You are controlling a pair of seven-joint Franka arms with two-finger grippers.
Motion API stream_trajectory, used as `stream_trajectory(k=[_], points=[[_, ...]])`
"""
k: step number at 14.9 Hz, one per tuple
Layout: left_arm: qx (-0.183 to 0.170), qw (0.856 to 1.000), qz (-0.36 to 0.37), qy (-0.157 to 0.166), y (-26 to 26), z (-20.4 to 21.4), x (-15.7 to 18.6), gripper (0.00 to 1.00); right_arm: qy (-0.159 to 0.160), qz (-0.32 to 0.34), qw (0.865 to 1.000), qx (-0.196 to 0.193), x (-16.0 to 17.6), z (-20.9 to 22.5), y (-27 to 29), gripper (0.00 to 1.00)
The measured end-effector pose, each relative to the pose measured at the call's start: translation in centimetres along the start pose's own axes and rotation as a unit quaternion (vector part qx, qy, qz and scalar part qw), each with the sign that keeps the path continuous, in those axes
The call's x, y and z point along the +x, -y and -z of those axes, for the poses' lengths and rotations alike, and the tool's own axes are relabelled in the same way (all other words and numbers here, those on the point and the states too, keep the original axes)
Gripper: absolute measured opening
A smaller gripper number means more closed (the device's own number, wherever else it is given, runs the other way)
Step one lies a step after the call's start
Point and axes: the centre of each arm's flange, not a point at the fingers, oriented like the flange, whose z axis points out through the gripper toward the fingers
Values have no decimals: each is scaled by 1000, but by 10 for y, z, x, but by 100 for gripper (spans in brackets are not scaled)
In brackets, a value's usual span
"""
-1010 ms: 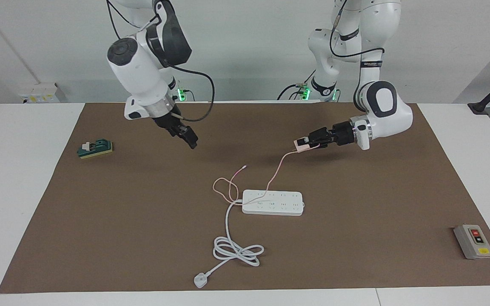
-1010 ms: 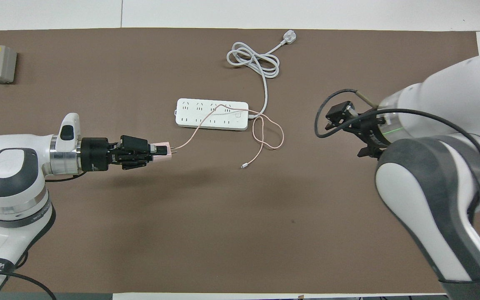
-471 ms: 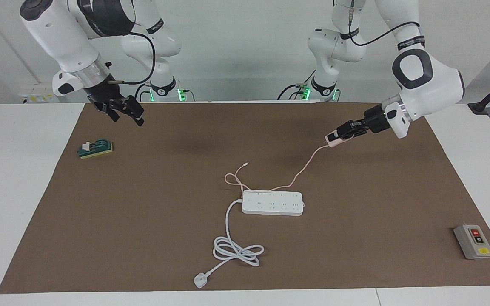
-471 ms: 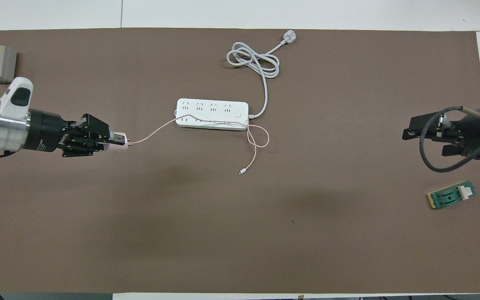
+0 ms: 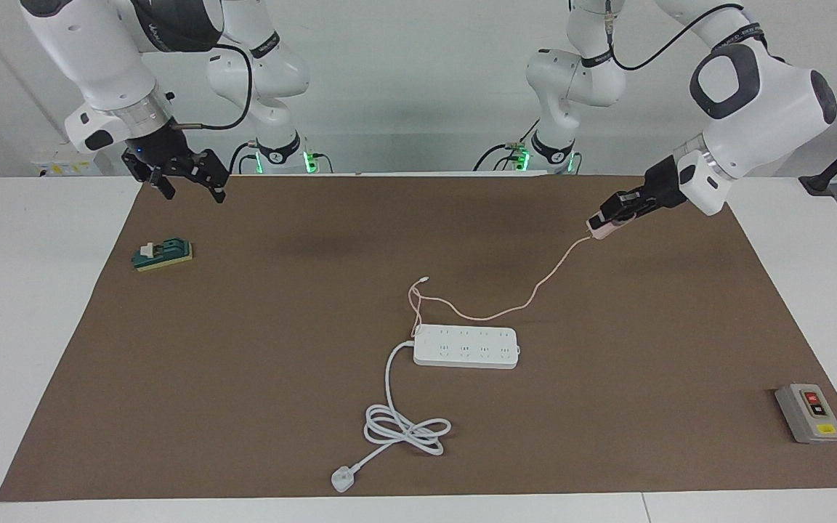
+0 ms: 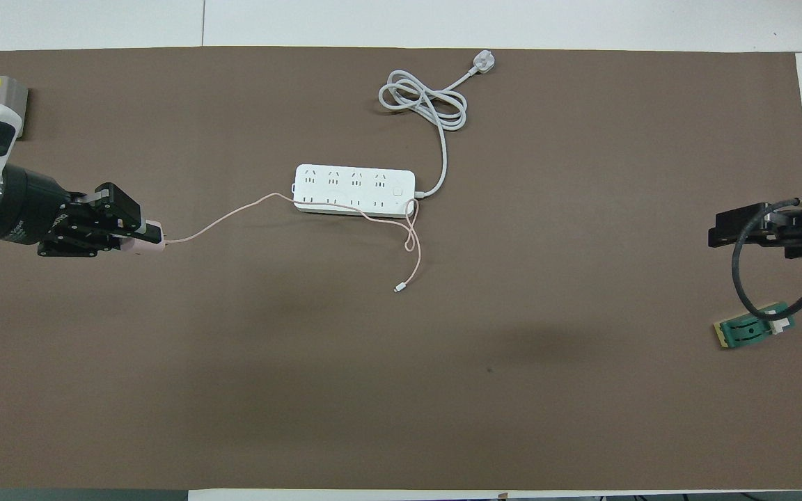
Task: Plug charger into power strip
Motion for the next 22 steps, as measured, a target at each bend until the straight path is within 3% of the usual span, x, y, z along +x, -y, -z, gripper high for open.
stream_trajectory(k=[3,8,19,22], points=[[40,999,-4,-14,-15,7,-4,32,-9,50,999,-2,13,12,-13,100],[97,995,-4,-32,-13,7,7,32,-4,55,998,-5,22,19,-29,100],[102,994,-2,-43,-14,12,12,32,23,39,999,-4,19,15,-46,100],[96,993,6,-62,-9,21,17,32,25,40,999,-4,19,16,-46,100]])
